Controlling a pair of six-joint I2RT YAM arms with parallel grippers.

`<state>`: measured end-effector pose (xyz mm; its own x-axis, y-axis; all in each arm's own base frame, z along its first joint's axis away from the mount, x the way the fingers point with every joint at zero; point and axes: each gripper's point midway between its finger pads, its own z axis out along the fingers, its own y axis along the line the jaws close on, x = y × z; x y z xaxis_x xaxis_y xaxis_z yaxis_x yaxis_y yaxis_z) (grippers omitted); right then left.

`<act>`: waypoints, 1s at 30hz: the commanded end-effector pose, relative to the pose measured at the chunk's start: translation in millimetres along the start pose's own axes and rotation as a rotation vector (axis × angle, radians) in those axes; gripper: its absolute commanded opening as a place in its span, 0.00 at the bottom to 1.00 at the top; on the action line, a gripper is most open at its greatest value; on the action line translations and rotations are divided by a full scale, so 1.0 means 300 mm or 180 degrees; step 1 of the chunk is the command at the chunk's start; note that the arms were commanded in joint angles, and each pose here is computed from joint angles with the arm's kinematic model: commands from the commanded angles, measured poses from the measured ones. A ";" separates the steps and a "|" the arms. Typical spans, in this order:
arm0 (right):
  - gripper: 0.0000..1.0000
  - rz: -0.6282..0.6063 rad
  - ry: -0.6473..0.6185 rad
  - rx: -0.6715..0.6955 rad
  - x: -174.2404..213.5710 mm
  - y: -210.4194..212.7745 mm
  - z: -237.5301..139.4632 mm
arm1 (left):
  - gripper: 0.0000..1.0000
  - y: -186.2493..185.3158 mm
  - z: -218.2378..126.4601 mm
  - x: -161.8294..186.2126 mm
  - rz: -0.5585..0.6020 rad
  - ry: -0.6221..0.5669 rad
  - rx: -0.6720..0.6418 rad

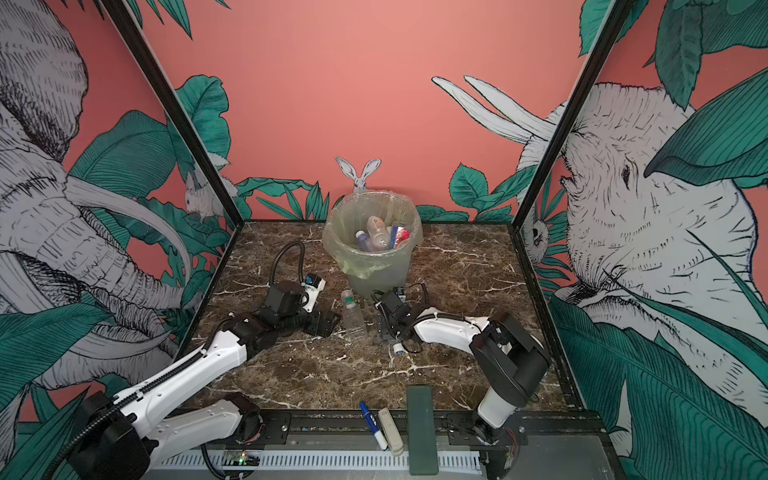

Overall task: Throw the plastic bottles in the bin
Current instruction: 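Lower the right gripper onto the blue-label water bottle and close it, then lift the blue-label bottle with the right gripper over the bin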

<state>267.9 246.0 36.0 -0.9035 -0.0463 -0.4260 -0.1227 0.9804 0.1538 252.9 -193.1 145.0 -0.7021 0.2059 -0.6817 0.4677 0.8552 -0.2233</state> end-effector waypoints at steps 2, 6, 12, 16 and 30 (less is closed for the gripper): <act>0.72 -0.0030 0.0048 0.0026 0.009 -0.008 0.010 | 0.99 0.013 -0.002 0.028 -0.0036 0.0060 -0.0066; 0.58 -0.0046 0.0023 0.0002 0.002 -0.006 0.003 | 1.00 0.016 -0.001 0.028 -0.0038 0.0065 -0.0080; 0.48 -0.0085 -0.0029 -0.0010 0.001 -0.014 -0.015 | 1.00 0.018 0.001 0.038 -0.0056 0.0086 -0.0087; 0.47 -0.0125 -0.0252 -0.0064 -0.030 -0.025 -0.080 | 1.00 0.018 0.007 0.049 -0.0079 0.0085 -0.0075; 0.44 -0.0275 -0.0841 -0.0084 -0.085 -0.090 -0.251 | 1.00 0.010 0.015 0.053 -0.0081 0.0063 -0.0069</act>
<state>260.6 217.1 99.4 -0.7911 -0.0728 -0.6073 -0.2098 0.9650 0.1575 246.6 -190.5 131.2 -0.7250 0.2068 -0.6570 0.4483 0.8658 -0.2221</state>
